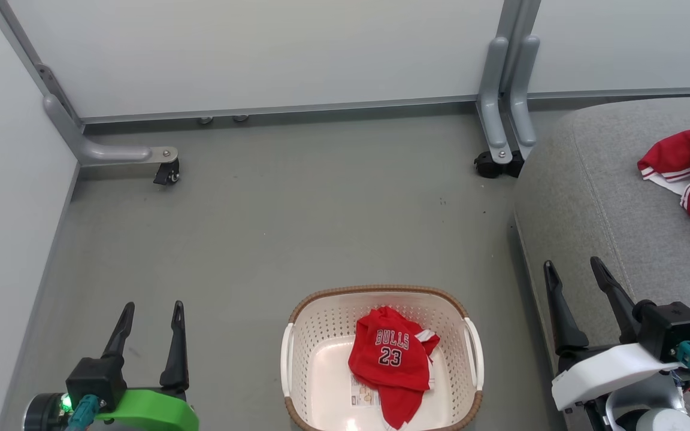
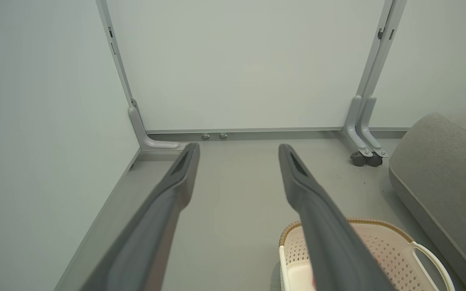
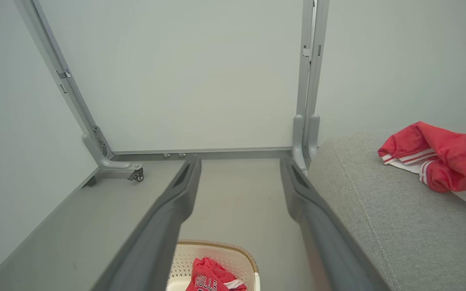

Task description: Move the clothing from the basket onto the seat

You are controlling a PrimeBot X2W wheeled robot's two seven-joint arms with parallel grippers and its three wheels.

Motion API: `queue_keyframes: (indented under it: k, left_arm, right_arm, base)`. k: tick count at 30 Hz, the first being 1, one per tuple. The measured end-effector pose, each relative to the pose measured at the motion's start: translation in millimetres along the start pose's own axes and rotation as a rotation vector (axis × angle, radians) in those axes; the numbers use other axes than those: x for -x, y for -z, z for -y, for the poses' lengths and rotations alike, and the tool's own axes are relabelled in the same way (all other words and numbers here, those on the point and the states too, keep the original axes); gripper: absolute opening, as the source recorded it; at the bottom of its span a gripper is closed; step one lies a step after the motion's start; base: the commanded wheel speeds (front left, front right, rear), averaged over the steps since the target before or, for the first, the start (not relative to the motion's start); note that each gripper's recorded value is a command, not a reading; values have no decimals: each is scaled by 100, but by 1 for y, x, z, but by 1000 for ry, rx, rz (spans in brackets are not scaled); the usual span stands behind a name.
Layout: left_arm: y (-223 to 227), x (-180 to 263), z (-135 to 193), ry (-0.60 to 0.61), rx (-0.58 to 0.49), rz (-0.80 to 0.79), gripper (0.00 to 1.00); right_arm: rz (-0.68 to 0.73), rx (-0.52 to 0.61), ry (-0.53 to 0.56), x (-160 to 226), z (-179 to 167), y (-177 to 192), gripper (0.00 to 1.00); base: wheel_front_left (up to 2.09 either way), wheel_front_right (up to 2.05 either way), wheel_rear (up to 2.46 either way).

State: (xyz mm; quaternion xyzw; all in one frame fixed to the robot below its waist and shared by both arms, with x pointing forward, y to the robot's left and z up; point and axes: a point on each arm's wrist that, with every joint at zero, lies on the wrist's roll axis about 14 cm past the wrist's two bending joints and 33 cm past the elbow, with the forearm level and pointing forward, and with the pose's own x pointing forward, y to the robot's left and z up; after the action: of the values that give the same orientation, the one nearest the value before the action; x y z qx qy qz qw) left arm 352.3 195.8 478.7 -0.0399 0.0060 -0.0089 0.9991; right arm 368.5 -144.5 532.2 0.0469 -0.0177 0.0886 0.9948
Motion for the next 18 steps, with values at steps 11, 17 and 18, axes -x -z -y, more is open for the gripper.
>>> queue_keyframes:
  k: [11,17,18]
  left_arm:
    - [-5,-9,5,13,-19,16,100]
    - [-4,-39,47,141,-14,17,100]
    - [-3,-44,56,171,-11,15,100]
  right_arm:
    - [2,6,-6,-6,-1,-1,100]
    - [33,26,-22,-26,-4,-11,100]
    - [39,28,-24,-30,-4,-12,100]
  base:
    - [0,0,0]
    - [0,0,0]
    - [0,0,0]
